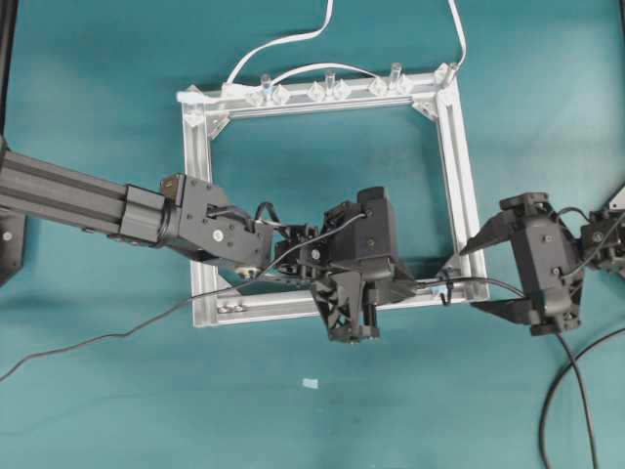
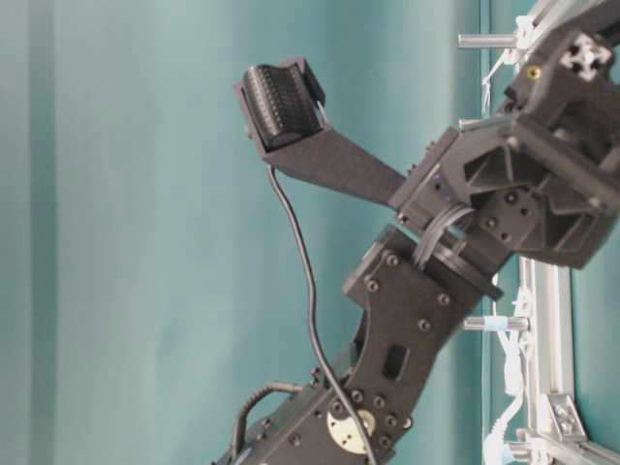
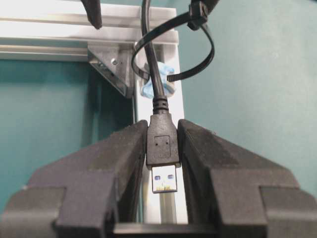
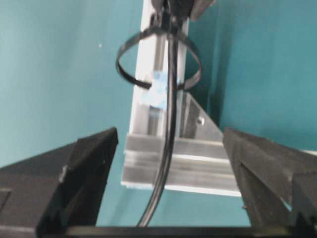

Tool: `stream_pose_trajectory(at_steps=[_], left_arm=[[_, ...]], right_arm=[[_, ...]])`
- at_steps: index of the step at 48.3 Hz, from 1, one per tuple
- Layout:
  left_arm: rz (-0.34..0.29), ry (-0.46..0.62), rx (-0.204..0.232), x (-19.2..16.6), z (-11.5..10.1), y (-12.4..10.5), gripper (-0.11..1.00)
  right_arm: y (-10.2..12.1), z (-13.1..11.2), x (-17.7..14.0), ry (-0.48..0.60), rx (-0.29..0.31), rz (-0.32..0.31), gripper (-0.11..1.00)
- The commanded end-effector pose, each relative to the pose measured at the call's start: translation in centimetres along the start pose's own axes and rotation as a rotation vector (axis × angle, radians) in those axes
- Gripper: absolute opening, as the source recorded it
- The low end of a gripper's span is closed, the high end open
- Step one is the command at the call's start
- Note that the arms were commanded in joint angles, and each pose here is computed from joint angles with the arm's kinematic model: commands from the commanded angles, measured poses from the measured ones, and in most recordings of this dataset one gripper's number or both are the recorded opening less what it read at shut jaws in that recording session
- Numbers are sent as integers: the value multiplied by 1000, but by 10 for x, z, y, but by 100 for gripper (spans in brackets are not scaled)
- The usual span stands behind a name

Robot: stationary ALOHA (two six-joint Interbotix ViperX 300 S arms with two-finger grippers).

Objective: Insert the wire through the string loop located on the right side.
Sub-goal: 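Pull the cable leftward through the loop with the left gripper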

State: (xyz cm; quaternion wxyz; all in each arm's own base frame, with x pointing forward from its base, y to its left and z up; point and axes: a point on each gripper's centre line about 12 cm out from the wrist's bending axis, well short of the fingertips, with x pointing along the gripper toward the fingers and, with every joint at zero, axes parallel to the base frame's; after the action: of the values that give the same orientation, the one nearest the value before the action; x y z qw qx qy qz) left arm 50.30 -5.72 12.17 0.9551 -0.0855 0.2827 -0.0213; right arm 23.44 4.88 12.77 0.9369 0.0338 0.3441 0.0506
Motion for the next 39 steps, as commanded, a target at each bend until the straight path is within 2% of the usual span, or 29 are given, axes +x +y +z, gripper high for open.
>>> stream_pose_trajectory(at_steps=[1,18,28,39], left_arm=[[-9,-51,-7,-11,21,-3,22],[-7,-41,-5,-13,21,-3,22],[1,15,-7,-35,18,-3,22],[3,45,-7,-67,4,-2,22]], right_arm=[[1,3,-2,-12,-3,4,94],[1,3,-2,-18,-3,4,94],[1,4,-2,-21,-5,3,94],[0,5,-2,-33,-4,1,94]])
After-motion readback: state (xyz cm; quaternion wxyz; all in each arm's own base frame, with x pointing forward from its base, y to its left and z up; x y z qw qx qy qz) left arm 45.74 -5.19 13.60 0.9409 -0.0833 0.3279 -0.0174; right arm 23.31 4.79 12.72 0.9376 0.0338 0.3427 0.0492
